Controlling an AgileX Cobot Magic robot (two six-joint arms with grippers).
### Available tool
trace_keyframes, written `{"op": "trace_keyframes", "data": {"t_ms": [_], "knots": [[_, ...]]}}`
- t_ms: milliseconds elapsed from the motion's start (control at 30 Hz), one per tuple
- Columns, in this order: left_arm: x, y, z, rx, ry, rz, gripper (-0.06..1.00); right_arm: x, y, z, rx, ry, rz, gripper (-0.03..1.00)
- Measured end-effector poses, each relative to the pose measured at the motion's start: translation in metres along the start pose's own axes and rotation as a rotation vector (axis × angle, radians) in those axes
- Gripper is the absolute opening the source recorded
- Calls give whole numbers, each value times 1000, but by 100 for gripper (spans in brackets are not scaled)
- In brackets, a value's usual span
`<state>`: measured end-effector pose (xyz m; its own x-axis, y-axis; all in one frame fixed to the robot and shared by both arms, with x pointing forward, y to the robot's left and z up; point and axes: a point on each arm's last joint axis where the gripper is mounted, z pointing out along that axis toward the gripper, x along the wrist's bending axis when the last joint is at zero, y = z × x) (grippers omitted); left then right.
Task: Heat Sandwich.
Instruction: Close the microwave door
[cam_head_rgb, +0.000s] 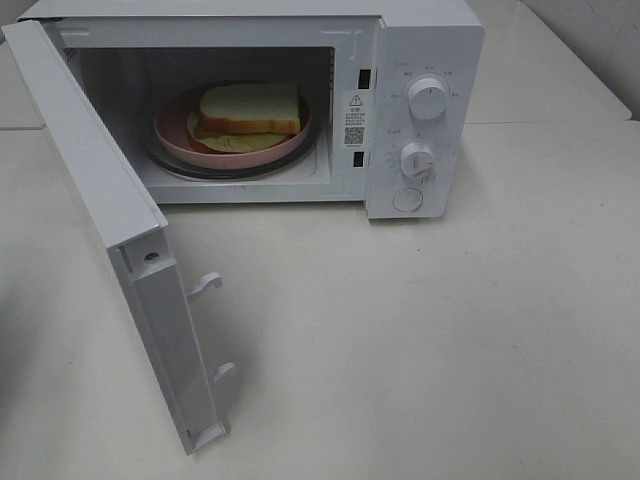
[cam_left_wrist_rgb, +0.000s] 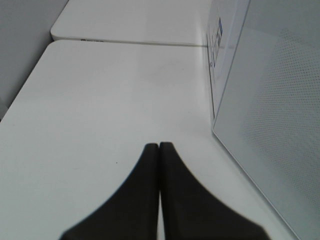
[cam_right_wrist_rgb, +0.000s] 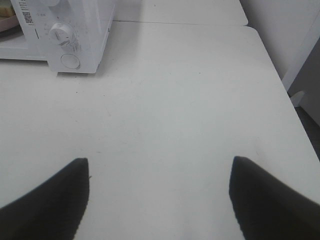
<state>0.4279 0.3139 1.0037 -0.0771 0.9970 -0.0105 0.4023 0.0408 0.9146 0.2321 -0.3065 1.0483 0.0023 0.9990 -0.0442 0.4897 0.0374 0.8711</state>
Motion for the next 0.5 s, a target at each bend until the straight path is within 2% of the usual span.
{"op": "trace_keyframes", "data": {"t_ms": [167,200,267,500], "knots": [[0,-17,14,-82,4,34,0,0,0,0,0,0,0,75],[-1,-21,18,-127,-9,57,0,0,0,0,0,0,0,75],[-2,-23,20,-137,-20,65,0,0,0,0,0,0,0,75],[-13,-32,36,-144,-146,83,0,0,0,0,0,0,0,75]]}}
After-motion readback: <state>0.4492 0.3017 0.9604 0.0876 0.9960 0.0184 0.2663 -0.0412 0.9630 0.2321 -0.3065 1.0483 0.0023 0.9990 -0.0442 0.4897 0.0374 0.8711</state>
